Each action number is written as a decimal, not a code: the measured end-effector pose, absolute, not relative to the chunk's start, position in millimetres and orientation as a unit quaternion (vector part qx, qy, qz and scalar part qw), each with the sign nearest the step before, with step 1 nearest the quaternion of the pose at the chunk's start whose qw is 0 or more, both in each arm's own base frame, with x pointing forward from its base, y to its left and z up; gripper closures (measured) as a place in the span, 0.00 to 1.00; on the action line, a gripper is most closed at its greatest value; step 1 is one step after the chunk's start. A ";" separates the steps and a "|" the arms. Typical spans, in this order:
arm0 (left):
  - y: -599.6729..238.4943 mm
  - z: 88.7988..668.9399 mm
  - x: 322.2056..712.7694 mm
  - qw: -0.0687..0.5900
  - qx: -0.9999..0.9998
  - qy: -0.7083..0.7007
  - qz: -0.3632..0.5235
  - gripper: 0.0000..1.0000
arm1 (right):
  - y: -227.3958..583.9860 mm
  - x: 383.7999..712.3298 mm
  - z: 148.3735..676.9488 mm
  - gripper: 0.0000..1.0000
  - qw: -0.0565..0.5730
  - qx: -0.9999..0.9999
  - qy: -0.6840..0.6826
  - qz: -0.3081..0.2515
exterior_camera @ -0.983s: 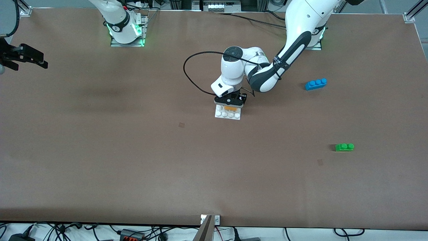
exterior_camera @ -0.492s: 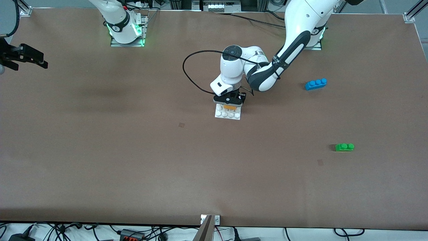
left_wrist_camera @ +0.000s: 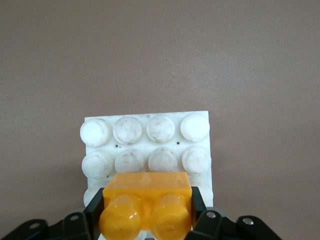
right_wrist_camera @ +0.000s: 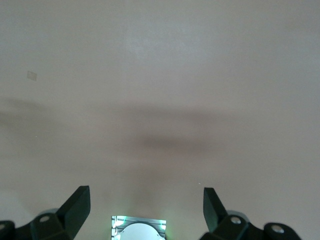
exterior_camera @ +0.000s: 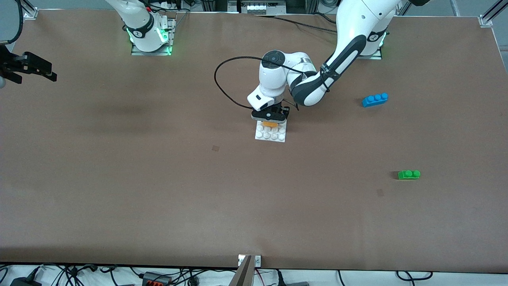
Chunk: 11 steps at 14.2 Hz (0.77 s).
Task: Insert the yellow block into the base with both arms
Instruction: 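Lower the yellow block onto the plate studs and press down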
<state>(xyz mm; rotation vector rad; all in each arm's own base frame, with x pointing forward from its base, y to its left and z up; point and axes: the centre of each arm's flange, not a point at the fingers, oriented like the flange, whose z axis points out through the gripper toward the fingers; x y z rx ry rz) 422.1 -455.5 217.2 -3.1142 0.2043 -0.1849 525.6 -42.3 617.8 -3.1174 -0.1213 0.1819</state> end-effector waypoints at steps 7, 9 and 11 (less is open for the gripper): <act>-449.1 213.3 423.6 0.010 -0.997 0.061 -0.056 0.32 | -42.3 525.8 617.5 0.00 0.008 -0.998 -0.039 0.059; -448.6 213.1 423.8 0.008 -0.997 0.060 -0.056 0.32 | -42.3 525.8 617.4 0.00 0.008 -0.998 -0.039 0.059; -447.7 213.2 424.8 0.007 -0.997 0.059 -0.056 0.32 | -42.4 525.9 617.3 0.00 0.008 -0.997 -0.039 0.059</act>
